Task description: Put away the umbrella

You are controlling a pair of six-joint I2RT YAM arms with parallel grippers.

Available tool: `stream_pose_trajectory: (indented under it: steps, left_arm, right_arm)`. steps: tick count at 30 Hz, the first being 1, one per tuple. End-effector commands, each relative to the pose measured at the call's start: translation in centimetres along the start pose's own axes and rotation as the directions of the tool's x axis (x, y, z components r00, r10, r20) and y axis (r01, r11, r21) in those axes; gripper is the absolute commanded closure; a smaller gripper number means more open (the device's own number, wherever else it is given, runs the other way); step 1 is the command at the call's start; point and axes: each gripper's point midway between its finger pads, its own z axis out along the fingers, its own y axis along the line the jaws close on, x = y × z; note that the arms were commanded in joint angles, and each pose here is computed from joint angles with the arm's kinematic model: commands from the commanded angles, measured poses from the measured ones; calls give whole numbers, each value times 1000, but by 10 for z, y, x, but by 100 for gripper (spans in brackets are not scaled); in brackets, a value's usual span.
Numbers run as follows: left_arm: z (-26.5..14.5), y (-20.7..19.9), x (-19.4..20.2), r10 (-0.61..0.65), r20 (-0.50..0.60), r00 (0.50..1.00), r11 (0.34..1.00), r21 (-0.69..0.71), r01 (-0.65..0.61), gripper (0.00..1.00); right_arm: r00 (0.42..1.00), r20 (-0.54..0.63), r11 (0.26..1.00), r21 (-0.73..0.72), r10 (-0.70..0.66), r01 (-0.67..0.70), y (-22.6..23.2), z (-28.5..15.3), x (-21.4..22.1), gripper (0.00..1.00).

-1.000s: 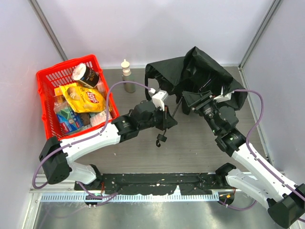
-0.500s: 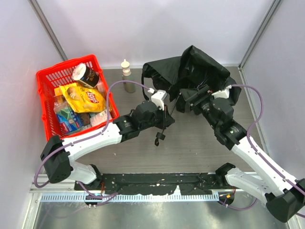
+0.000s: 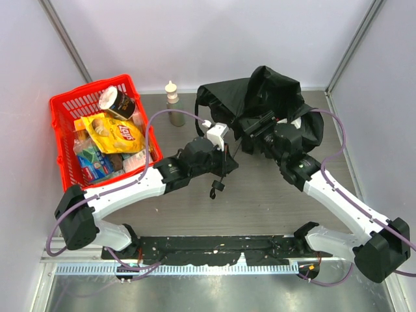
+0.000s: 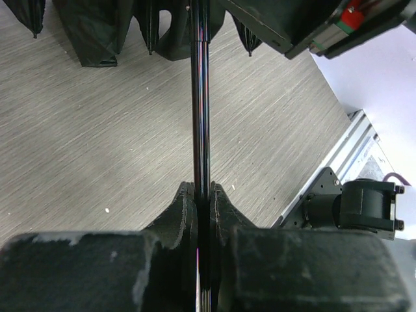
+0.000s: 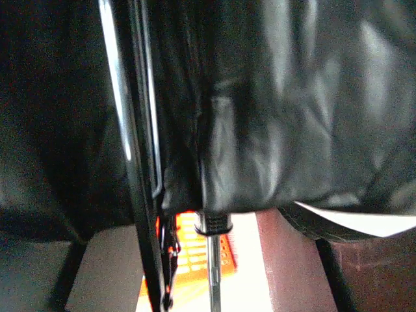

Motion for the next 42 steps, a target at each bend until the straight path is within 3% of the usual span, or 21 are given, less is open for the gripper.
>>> stream_pose_trajectory:
  steps: [1,4,6,8,9,13,14,16,19,25,33,42]
  left_arm:
    - [-20,-37,-41,36,117,992,988,147,-53,100]
    - [-22,-37,-41,39,121,992,987,153,-57,100]
    - [-25,-37,-41,51,120,992,986,151,-69,100]
    - [-30,-34,-39,62,110,992,988,137,-77,100]
    - [-31,-32,-41,64,117,991,989,125,-79,100]
    - [-34,-21,-48,57,149,987,996,57,-66,100]
    - [-33,-19,-51,31,148,989,998,46,-38,100]
    - [-28,-21,-59,-26,135,990,998,63,18,100]
    - [-24,-28,-72,-55,157,986,996,81,43,100]
    - [-27,-41,-94,-105,240,965,987,143,72,100]
    - [-25,-34,-112,-124,320,939,990,99,97,100]
    - [-19,-38,-146,-63,438,897,997,77,32,100]
  right_arm:
    - [997,80,993,-114,19,-10,39,-1,-23,35]
    - [995,102,994,-106,0,11,33,2,-28,40]
    - [991,131,990,-132,-24,41,30,-1,-31,51]
    - [986,165,985,-162,-27,55,27,-7,-35,77]
    - [982,186,980,-192,-10,46,31,-13,-41,99]
    - [993,120,956,-290,-18,53,34,-25,-20,99]
    - [995,98,911,-409,-7,46,56,-38,-14,99]
    - [999,41,864,-504,2,18,65,-56,9,99]
    - [1000,-23,861,-509,9,-20,57,-68,37,99]
    - [997,-47,873,-482,58,-74,44,-66,42,99]
    - [976,-111,819,-532,186,-216,52,-74,54,99]
    - [981,-127,853,-487,144,-188,50,-74,68,99]
